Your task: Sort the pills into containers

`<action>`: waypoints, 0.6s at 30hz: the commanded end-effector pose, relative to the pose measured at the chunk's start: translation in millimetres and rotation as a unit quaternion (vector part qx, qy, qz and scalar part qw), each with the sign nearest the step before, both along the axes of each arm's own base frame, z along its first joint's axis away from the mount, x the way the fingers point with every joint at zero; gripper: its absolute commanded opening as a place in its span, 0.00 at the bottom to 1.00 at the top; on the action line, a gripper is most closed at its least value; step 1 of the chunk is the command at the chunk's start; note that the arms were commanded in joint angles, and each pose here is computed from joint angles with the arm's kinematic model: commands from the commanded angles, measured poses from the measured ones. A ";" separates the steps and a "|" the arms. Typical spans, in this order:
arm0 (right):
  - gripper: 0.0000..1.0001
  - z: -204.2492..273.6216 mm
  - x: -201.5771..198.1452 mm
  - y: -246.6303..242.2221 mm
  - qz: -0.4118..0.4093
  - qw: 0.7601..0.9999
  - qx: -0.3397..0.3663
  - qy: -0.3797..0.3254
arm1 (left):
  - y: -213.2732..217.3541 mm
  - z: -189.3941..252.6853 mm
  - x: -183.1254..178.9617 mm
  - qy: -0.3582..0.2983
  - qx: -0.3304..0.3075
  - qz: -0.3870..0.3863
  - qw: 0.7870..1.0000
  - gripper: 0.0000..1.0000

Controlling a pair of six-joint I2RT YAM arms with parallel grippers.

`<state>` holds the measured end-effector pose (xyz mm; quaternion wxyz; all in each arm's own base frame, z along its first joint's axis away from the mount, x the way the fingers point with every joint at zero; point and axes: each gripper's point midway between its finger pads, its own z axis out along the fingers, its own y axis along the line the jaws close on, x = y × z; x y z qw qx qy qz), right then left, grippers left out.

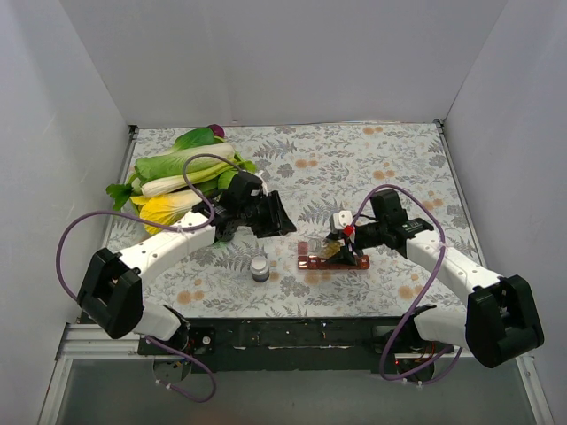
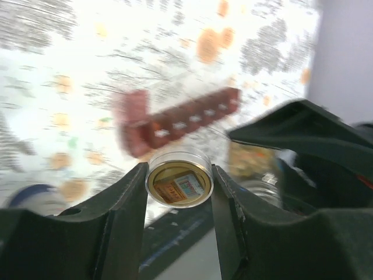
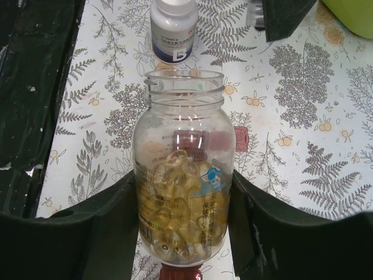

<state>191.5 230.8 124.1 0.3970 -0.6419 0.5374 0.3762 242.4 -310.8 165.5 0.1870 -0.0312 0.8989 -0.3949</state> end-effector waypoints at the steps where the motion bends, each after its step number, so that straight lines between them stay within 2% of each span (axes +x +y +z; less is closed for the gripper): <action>1: 0.01 9.1 5.6 -1.6 -0.004 1.000 0.009 -0.007 | 51.6 -38.3 25.6 -0.042 0.152 0.017 0.987 0.04; 8: 0.01 11.1 9.6 -6.4 -0.014 1.000 0.015 -0.005 | 70.8 -96.0 53.5 -0.033 0.285 -0.009 0.958 0.07; 12: 0.01 11.6 10.3 -7.5 -0.016 1.000 0.016 -0.005 | 78.9 -114.7 66.4 -0.035 0.332 -0.007 0.943 0.08; 16: 0.01 12.7 11.2 -8.5 -0.018 1.000 0.017 -0.006 | 80.6 -124.9 73.7 -0.034 0.352 -0.009 0.935 0.33; 18: 0.01 12.3 11.9 -9.1 -0.019 1.000 0.017 -0.005 | 80.5 -125.8 76.1 -0.033 0.354 -0.007 0.935 0.51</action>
